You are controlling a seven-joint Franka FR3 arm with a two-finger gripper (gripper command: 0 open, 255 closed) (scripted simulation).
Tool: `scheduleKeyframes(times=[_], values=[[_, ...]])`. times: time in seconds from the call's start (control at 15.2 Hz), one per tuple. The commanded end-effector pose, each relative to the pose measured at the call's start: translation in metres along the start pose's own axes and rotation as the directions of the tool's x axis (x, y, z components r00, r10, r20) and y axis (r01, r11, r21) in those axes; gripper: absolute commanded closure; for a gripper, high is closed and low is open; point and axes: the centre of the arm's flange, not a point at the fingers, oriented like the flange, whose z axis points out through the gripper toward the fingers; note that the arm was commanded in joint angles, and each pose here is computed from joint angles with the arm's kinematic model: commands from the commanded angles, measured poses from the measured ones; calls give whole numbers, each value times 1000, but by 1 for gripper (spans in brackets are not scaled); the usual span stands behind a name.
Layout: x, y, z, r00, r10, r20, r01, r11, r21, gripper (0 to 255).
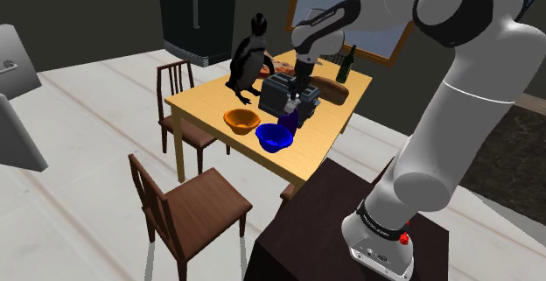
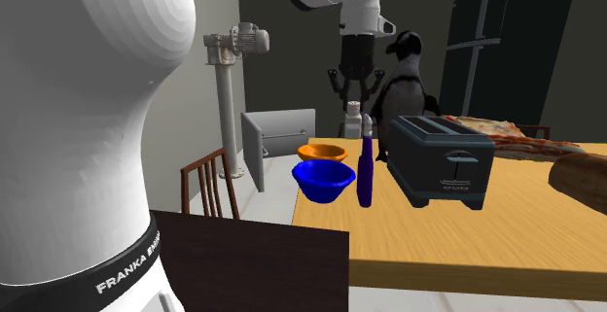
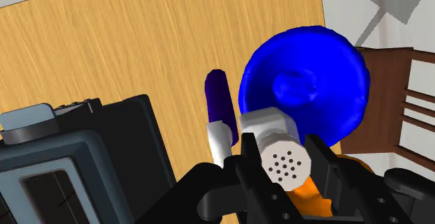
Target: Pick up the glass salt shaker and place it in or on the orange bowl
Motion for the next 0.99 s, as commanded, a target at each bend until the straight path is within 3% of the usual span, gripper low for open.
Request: scheduleKeyframes(times=[0.0,0.92], values=[[22,-17,-4,1000,1,0,-1,1000,1,255],[169,-126,-28,1000,1,0,-1,1000,1,255]])
